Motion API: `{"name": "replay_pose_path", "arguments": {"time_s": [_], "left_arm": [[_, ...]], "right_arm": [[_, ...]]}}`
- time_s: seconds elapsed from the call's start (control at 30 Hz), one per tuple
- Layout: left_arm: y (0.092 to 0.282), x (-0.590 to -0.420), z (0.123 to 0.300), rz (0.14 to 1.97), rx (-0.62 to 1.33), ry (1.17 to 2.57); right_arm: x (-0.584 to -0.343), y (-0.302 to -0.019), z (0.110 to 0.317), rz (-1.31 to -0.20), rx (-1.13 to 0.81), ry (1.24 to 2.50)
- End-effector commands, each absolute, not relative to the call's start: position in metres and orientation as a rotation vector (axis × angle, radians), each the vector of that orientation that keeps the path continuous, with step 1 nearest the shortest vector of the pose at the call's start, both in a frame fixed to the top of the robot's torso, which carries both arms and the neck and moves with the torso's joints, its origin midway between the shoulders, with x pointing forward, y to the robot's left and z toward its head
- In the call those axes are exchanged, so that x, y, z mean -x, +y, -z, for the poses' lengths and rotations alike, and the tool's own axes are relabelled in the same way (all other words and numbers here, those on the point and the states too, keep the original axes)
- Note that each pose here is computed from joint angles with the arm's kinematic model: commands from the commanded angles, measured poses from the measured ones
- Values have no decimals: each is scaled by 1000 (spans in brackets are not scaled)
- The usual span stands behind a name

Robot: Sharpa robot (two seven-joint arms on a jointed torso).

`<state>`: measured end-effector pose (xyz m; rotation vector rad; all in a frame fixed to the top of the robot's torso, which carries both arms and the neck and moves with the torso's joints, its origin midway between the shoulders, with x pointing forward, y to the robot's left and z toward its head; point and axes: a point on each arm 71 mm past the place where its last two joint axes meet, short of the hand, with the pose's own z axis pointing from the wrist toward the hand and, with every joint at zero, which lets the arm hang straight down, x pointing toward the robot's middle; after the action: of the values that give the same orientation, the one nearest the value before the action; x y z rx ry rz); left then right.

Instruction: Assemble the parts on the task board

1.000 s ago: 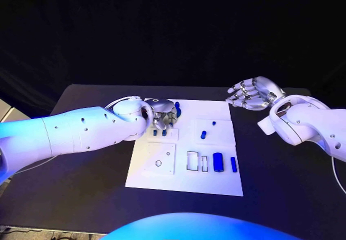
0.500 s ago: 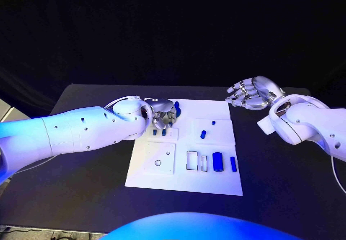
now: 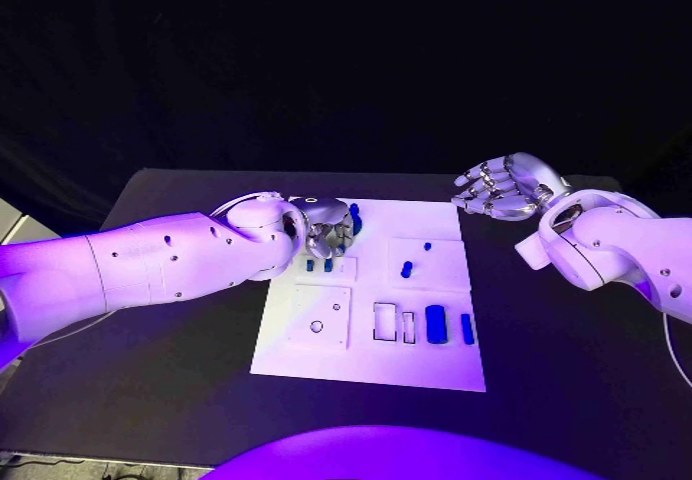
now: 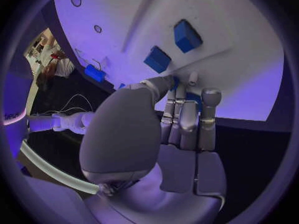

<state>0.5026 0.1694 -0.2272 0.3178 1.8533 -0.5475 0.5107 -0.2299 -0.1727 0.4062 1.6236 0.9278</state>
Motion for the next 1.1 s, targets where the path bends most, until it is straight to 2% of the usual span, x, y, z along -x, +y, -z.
{"name": "replay_pose_path", "arguments": {"time_s": [0.03, 0.33, 0.77, 1.1], "left_arm": [[168, -501, 229, 564, -327, 1847], [168, -498, 223, 612, -304, 1811], [179, -497, 200, 662, -227, 1784], [197, -499, 204, 619, -202, 1837]], "right_arm": [[-510, -228, 173, -943, -391, 1628], [-510, -228, 173, -945, -390, 1628], [-510, -228, 173, -943, -390, 1627], [-510, -230, 173, -941, -392, 1626]]}}
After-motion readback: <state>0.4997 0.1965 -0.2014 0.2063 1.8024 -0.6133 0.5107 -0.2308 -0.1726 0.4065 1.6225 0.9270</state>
